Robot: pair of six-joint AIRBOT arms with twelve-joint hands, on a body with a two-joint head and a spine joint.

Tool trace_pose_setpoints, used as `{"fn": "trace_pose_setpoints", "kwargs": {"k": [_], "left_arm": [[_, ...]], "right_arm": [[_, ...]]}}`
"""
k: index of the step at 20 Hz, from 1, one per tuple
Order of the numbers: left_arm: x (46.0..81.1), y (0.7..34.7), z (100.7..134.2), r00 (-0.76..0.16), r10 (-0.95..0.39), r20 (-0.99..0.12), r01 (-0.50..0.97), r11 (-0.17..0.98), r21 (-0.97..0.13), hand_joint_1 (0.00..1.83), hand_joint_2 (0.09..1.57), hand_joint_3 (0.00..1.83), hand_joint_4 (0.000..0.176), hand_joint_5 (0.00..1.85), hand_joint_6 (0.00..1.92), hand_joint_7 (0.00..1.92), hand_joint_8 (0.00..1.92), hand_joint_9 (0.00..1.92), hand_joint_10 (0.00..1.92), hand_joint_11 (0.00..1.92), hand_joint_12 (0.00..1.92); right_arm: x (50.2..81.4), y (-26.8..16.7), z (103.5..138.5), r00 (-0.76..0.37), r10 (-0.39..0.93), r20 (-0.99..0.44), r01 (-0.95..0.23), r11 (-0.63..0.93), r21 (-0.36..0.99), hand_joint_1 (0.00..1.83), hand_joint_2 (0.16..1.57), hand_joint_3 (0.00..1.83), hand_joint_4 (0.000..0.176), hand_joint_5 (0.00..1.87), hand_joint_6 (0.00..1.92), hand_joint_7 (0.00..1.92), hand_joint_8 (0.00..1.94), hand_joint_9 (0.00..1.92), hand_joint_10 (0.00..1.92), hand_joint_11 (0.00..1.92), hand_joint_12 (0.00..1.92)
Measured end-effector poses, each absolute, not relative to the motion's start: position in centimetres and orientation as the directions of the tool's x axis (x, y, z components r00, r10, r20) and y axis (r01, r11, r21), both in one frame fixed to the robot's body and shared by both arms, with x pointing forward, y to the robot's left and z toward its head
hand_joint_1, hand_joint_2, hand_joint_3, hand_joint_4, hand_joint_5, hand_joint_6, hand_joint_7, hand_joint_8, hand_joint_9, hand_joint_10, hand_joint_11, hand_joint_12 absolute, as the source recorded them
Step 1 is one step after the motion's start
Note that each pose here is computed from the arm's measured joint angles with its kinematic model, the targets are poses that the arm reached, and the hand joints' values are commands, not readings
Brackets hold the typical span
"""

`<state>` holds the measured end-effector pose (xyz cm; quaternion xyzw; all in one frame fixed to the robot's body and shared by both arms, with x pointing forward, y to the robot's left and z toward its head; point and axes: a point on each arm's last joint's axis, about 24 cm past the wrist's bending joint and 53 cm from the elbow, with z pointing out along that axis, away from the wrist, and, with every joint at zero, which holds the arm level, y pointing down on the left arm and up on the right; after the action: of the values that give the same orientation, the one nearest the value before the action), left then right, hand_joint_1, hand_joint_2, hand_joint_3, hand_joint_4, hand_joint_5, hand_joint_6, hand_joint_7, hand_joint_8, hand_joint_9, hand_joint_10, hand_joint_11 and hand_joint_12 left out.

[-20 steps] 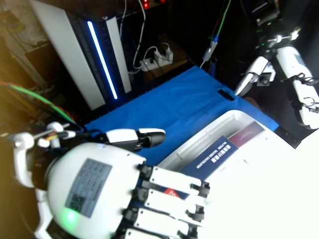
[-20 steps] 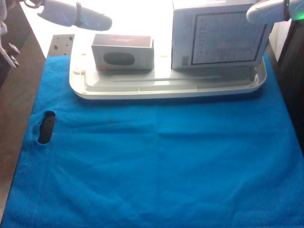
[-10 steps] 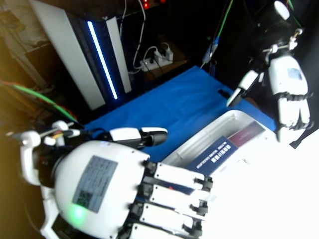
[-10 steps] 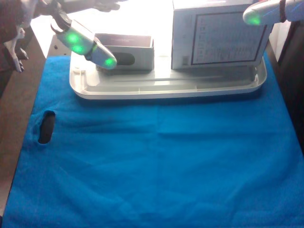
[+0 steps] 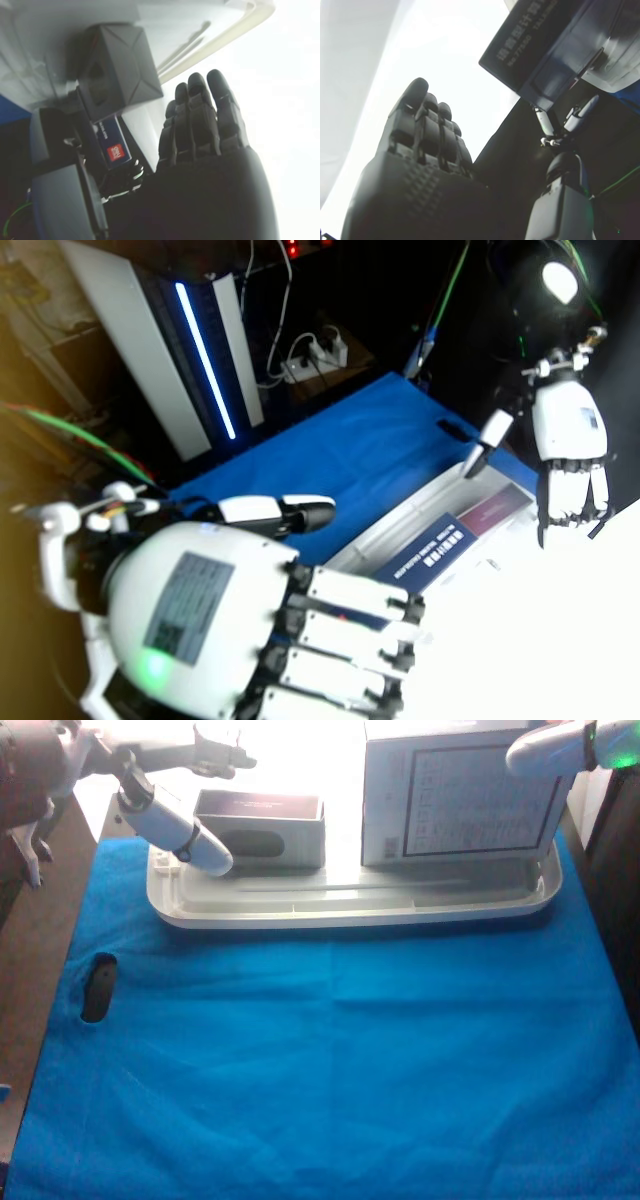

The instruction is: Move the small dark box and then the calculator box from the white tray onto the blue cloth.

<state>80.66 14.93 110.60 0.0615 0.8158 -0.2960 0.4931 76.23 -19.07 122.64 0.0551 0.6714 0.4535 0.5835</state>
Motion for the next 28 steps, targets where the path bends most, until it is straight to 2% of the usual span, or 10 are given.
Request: {"fn": "trace_pose_setpoints", "kwargs": {"k": [4, 7, 8, 9, 10, 13, 20, 22, 27, 28], "left_arm": [[80.7, 14.5, 110.2, -0.513, -0.196, -0.836, 0.390, 0.814, -0.431, 0.82, 0.94, 0.00, 0.000, 0.58, 0.01, 0.65, 0.00, 0.56, 0.02, 0.04, 0.99], [80.8, 14.4, 110.1, -0.513, -0.196, -0.836, 0.389, 0.815, -0.430, 0.91, 1.05, 0.00, 0.000, 0.85, 0.04, 0.85, 0.03, 0.80, 0.07, 0.36, 1.15], [80.9, 14.5, 110.0, -0.513, -0.199, -0.835, 0.383, 0.817, -0.430, 0.96, 1.14, 0.00, 0.139, 0.87, 0.92, 0.90, 0.06, 0.85, 0.17, 0.40, 1.37], [81.0, 14.6, 109.5, -0.518, -0.209, -0.829, 0.372, 0.818, -0.439, 1.13, 1.18, 0.01, 0.034, 0.89, 1.03, 0.80, 1.10, 0.73, 0.69, 0.42, 1.54], [81.2, 14.7, 109.4, -0.522, -0.221, -0.824, 0.362, 0.818, -0.448, 1.16, 1.20, 0.00, 0.000, 0.88, 1.06, 0.75, 1.37, 0.63, 1.07, 0.42, 1.66], [81.5, 14.7, 108.6, -0.535, -0.263, -0.803, 0.330, 0.810, -0.485, 1.18, 1.22, 0.00, 0.000, 0.84, 1.07, 0.75, 1.49, 0.56, 1.40, 0.46, 1.80], [81.3, 16.4, 110.0, -0.522, -0.287, -0.803, 0.321, 0.806, -0.497, 1.19, 1.20, 0.00, 0.000, 0.91, 0.98, 0.74, 1.48, 0.57, 1.04, 0.40, 1.52], [81.1, 17.5, 112.4, -0.497, -0.303, -0.813, 0.334, 0.798, -0.502, 1.18, 1.20, 0.00, 0.000, 0.92, 1.05, 0.72, 1.41, 0.59, 0.96, 0.31, 1.55], [79.0, 16.5, 116.2, -0.480, -0.276, -0.833, 0.427, 0.756, -0.496, 1.20, 1.17, 0.00, 0.000, 1.00, 0.93, 0.74, 1.37, 0.52, 0.93, 0.10, 1.54], [78.2, 16.1, 116.6, -0.484, -0.267, -0.834, 0.448, 0.743, -0.497, 1.08, 1.14, 0.00, 0.024, 0.96, 1.01, 0.64, 1.03, 0.43, 1.02, 0.02, 1.64]], "right_arm": [[76.2, -19.0, 122.6, -0.314, 0.604, -0.733, -0.455, 0.582, 0.674, 0.47, 0.76, 0.00, 0.024, 0.00, 0.00, 0.22, 0.00, 0.21, 0.00, 0.00, 0.70], [76.2, -19.0, 122.6, -0.314, 0.603, -0.734, -0.455, 0.583, 0.673, 0.46, 0.77, 0.00, 0.024, 0.00, 0.00, 0.23, 0.00, 0.22, 0.00, 0.00, 0.68], [76.2, -19.0, 122.6, -0.314, 0.603, -0.733, -0.455, 0.582, 0.674, 0.47, 0.76, 0.00, 0.028, 0.00, 0.00, 0.22, 0.00, 0.22, 0.00, 0.00, 0.69], [76.1, -18.8, 122.6, -0.317, 0.603, -0.732, -0.456, 0.579, 0.675, 0.47, 0.77, 0.00, 0.027, 0.00, 0.00, 0.22, 0.00, 0.22, 0.00, 0.00, 0.69], [76.1, -18.8, 122.6, -0.318, 0.603, -0.732, -0.457, 0.579, 0.675, 0.47, 0.77, 0.00, 0.026, 0.00, 0.00, 0.22, 0.00, 0.23, 0.00, 0.00, 0.72], [76.0, -18.7, 122.6, -0.320, 0.601, -0.732, -0.460, 0.577, 0.675, 0.47, 0.77, 0.00, 0.036, 0.00, 0.00, 0.21, 0.00, 0.22, 0.01, 0.00, 0.69], [75.9, -18.8, 122.6, -0.319, 0.601, -0.733, -0.459, 0.579, 0.674, 0.48, 0.78, 0.00, 0.030, 0.00, 0.00, 0.22, 0.00, 0.22, 0.00, 0.00, 0.66], [75.9, -18.9, 122.7, -0.318, 0.601, -0.733, -0.458, 0.579, 0.674, 0.48, 0.78, 0.00, 0.027, 0.00, 0.00, 0.24, 0.00, 0.26, 0.01, 0.00, 0.93], [75.9, -18.8, 122.7, -0.318, 0.601, -0.733, -0.460, 0.578, 0.674, 0.49, 0.82, 0.00, 0.008, 0.00, 0.00, 0.23, 0.00, 0.18, 0.00, 0.00, 0.68], [75.9, -18.8, 122.7, -0.318, 0.601, -0.733, -0.460, 0.578, 0.674, 0.48, 0.82, 0.00, 0.008, 0.00, 0.00, 0.24, 0.01, 0.18, 0.00, 0.00, 0.66]]}}
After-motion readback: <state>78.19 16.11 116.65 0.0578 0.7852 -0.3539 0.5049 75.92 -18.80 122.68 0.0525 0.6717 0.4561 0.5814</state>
